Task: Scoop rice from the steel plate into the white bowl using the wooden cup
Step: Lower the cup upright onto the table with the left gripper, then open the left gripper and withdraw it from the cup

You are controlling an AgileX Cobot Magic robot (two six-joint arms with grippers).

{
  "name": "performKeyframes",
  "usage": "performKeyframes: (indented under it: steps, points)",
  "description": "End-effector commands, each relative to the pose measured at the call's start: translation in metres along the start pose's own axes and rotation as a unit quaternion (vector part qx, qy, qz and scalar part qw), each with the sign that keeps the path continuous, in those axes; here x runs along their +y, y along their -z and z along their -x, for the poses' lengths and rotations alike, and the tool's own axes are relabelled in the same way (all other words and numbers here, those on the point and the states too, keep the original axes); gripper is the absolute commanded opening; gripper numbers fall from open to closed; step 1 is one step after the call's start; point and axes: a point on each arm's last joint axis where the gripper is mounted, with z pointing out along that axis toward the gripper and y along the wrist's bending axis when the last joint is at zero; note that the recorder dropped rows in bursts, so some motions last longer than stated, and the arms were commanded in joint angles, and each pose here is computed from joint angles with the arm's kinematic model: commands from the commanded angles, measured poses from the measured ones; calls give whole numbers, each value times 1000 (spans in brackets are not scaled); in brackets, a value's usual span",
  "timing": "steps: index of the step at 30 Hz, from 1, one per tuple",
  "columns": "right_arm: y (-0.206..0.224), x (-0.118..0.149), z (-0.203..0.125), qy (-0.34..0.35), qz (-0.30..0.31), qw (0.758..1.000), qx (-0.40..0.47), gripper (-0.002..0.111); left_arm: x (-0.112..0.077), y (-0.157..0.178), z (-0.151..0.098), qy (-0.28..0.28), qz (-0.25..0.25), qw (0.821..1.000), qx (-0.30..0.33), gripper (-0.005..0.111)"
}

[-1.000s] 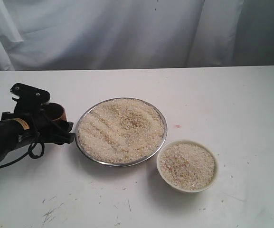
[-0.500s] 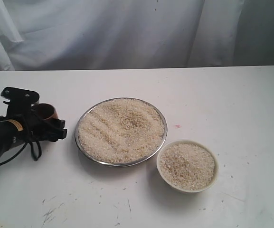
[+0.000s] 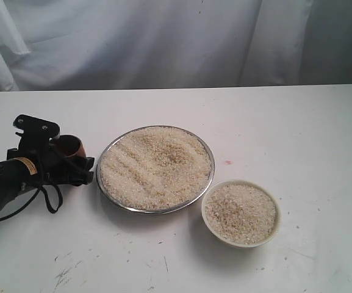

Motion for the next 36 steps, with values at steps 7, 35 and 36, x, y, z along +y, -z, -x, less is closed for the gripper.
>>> performKeyframes:
  steps: [7,35,36]
  points:
    - [-1,0,-1,-1,1,1000,1,0,1,0,4,11,0,1000,-17,34]
    - [-1,0,-1,-1,1,1000,1,0,8,57,79,68,23,985,-156,92]
    - [-1,0,-1,-1,1,1000,1,0,8,64,84,67,24,984,-162,89]
